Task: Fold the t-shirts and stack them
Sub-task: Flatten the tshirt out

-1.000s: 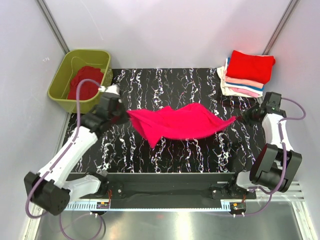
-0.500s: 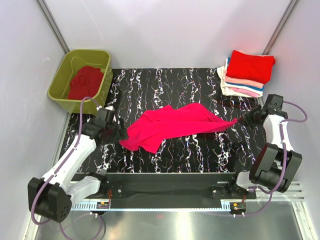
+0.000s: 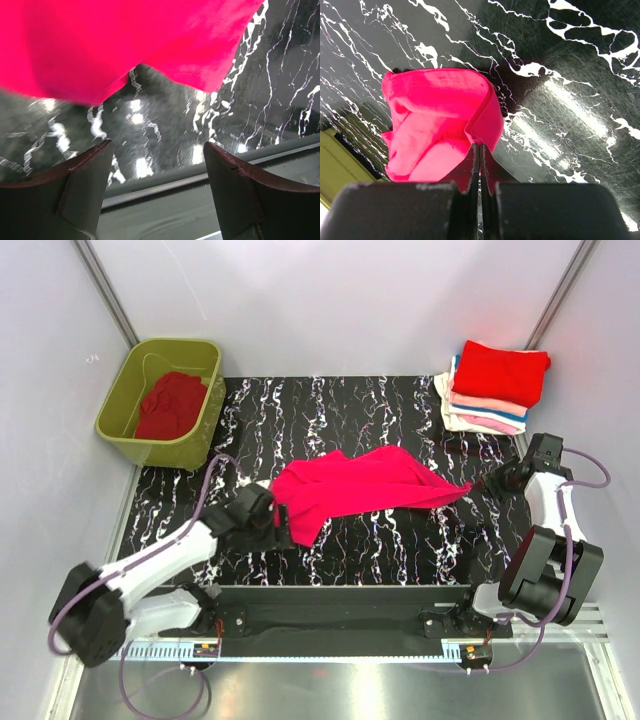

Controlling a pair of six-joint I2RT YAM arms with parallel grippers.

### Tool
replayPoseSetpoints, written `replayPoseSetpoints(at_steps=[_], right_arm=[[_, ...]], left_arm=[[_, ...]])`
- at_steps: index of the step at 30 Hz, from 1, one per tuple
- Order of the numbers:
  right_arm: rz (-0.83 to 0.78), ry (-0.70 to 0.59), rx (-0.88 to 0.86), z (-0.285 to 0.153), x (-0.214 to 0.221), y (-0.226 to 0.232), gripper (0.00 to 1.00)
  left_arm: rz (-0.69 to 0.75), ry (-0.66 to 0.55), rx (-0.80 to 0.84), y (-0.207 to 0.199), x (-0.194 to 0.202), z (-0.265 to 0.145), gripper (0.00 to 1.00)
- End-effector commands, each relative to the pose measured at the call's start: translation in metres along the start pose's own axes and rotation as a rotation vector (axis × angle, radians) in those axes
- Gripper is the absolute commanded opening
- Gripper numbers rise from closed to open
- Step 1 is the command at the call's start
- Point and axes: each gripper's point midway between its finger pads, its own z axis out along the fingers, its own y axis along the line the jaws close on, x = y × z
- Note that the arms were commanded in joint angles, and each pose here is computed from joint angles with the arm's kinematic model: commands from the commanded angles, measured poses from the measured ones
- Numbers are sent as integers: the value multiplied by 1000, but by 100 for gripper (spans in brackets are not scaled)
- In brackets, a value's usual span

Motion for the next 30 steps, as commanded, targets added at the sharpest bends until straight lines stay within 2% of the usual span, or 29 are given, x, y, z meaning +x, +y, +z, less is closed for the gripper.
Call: replayPoseSetpoints(at_steps=[1, 5, 16, 20, 23, 26, 27, 29, 30], right_arm=[[-22, -25, -52, -8, -3, 9, 0], [-26, -22, -55, -8, -2, 9, 0], [-35, -11, -79, -7, 0, 13, 0], [-33, -4, -85, -5, 0, 14, 0], [-33, -2, -87, -4, 1, 14, 0], [-33, -3, -88, -4, 0, 14, 0], [-34, 2, -88, -4, 1, 14, 0], [-35, 1, -91, -4, 1, 14, 0], [-36, 1, -90, -4, 1, 14, 0]], left_arm=[[-20, -68, 96, -36, -24, 11, 79], [33, -30, 43, -41, -28, 31, 78], [20, -7, -54, -37, -33, 64, 77], [20, 0, -95, -33, -34, 75, 74], [20, -7, -112, -33, -38, 81, 67], [25, -6, -122, -33, -40, 86, 52], [28, -6, -122, -33, -40, 86, 33], [32, -9, -117, -36, -43, 85, 11], [36, -16, -117, -37, -45, 82, 3]])
